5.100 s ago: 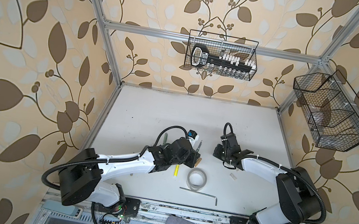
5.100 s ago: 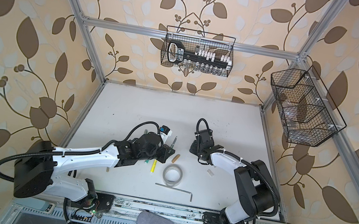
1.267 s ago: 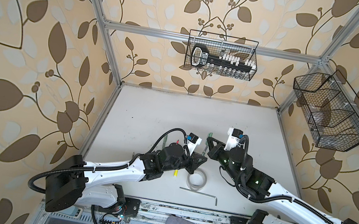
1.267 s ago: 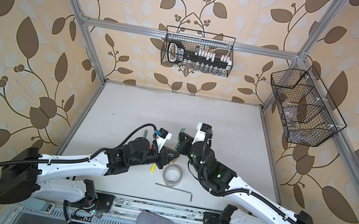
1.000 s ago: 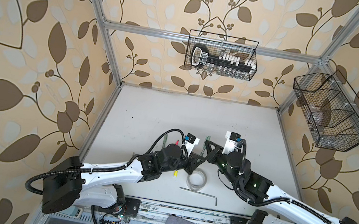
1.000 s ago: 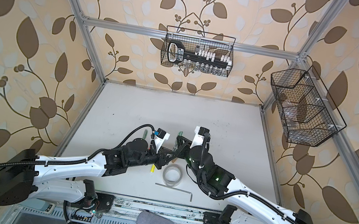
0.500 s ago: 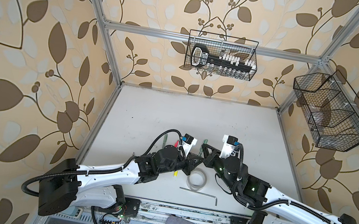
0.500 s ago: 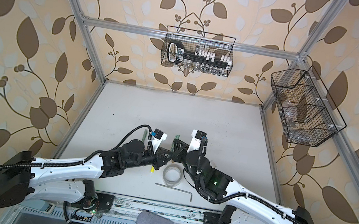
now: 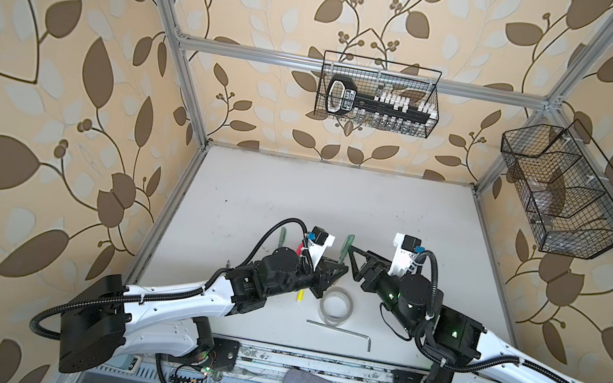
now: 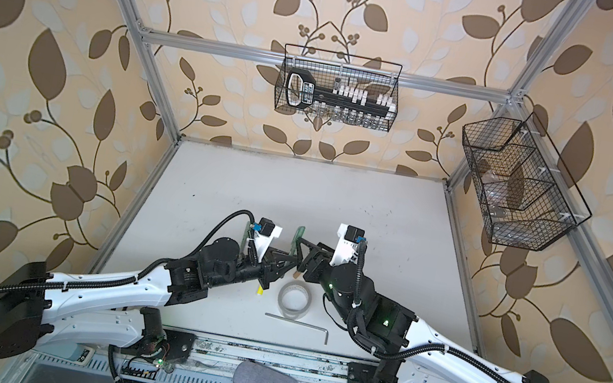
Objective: Insert the pens into the pen caps
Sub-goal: 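Push the green cap onto the pen with the right gripper while left holds it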
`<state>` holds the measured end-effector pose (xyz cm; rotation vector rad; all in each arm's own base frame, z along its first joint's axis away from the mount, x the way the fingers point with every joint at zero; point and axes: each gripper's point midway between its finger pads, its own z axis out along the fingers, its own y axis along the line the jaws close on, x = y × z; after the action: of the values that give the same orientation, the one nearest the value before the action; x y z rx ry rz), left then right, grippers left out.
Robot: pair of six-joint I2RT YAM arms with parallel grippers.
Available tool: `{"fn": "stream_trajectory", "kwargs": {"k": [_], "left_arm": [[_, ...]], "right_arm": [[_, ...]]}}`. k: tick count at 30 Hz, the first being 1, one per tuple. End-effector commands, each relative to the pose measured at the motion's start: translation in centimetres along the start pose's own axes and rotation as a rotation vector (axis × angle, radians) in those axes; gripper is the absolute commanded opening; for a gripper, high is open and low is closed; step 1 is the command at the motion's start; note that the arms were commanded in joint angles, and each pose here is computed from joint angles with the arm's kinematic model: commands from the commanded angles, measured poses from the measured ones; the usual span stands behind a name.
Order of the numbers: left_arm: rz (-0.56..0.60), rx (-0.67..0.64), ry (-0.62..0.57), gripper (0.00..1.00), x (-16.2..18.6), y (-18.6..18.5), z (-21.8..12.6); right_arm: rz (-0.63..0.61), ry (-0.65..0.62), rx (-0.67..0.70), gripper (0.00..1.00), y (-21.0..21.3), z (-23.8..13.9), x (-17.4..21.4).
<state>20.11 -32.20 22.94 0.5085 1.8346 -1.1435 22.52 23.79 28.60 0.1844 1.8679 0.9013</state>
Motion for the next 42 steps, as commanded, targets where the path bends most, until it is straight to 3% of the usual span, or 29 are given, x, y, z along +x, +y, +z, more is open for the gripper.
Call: {"fn": "stream_trajectory", "kwargs": {"k": [1, 11, 21, 30, 38, 42], "left_arm": [[0.062, 0.079, -0.043, 0.00, -1.2, -1.8, -0.6], [0.089, 0.134, -0.024, 0.00, -0.8, -2.7, -0.5], [0.098, 0.150, -0.021, 0.00, -0.9, -3.0, -0.5], [0.099, 0.154, -0.015, 0.00, -0.8, -3.1, -0.5], [0.087, 0.110, -0.012, 0.00, -0.9, -2.4, -0.2], [0.093, 0.070, -0.024, 0.00, -1.3, -1.8, -0.1]], "right_arm": [[-0.029, -0.028, 0.017, 0.74, 0.3, -0.6, -2.0], [-0.021, 0.050, 0.007, 0.79, 0.3, 1.4, -3.1], [-0.051, 0.100, 0.020, 0.65, 0.2, 3.1, -2.2], [-0.069, 0.134, -0.019, 0.43, 1.4, 4.0, -1.5], [-0.104, 0.172, -0.021, 0.00, 1.4, 3.8, 0.4], [-0.114, 0.188, -0.025, 0.00, 1.1, 3.6, 1.9]]}}
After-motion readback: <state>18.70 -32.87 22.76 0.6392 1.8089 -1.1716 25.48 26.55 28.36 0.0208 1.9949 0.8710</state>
